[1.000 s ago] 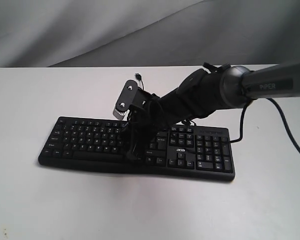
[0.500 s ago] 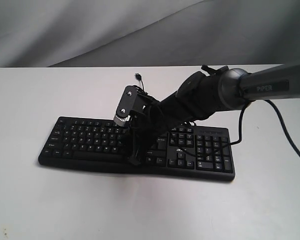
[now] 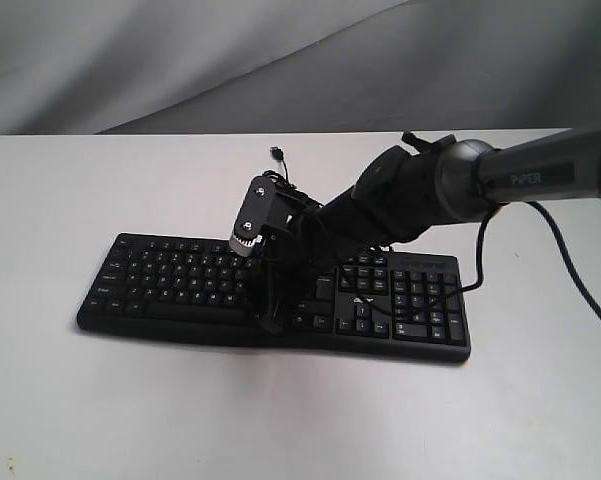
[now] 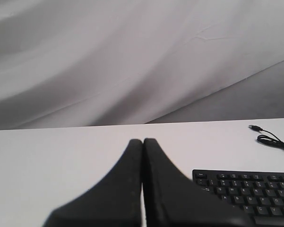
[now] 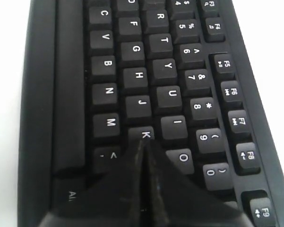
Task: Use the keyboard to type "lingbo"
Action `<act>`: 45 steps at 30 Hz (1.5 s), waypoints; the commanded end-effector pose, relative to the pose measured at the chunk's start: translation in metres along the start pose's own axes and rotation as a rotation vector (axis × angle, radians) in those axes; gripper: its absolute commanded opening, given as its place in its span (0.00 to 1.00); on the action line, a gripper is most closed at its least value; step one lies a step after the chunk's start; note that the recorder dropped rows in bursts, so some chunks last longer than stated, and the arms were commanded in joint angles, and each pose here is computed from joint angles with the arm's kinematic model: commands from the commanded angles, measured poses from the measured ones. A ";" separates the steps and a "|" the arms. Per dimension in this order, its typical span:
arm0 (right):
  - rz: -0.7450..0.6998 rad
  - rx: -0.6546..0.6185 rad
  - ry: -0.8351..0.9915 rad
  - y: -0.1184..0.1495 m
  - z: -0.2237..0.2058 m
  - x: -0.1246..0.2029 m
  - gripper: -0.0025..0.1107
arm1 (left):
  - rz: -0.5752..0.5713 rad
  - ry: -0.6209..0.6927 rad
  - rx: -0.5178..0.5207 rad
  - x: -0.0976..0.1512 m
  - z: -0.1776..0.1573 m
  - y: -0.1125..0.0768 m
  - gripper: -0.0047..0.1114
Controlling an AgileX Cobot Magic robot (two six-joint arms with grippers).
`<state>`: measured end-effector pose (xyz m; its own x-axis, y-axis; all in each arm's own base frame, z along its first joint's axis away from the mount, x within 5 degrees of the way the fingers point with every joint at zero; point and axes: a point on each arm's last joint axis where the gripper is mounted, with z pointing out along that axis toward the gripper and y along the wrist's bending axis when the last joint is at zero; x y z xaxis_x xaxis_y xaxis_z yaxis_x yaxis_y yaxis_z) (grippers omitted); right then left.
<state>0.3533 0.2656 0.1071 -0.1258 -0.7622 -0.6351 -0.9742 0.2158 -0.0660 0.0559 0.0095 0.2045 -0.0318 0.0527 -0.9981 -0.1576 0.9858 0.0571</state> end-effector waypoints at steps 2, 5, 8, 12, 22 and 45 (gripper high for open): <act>-0.017 0.003 -0.003 -0.001 -0.004 -0.003 0.02 | -0.002 -0.010 0.007 0.000 0.000 -0.001 0.04; -0.029 0.021 -0.020 -0.002 -0.012 -0.011 0.02 | -0.002 -0.010 0.007 0.000 0.000 -0.001 0.04; -0.043 0.039 -0.038 -0.005 -0.014 -0.017 0.02 | -0.002 -0.010 0.007 0.000 0.000 -0.001 0.04; -0.046 0.027 -0.062 -0.012 -0.007 -0.026 0.02 | -0.002 -0.010 0.007 0.000 0.000 -0.001 0.04; -0.045 0.011 -0.058 -0.016 0.008 -0.027 0.02 | -0.002 -0.010 0.007 0.000 0.000 -0.001 0.04; -0.053 0.034 -0.043 -0.019 0.010 -0.024 0.02 | -0.002 -0.010 0.007 0.000 0.000 -0.001 0.04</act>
<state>0.3742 0.2850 0.1132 -0.0686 -0.7476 -0.6606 -0.9758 0.1882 -0.1116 0.0559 0.0095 0.2045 -0.0318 0.0527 -0.9981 -0.1576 0.9858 0.0571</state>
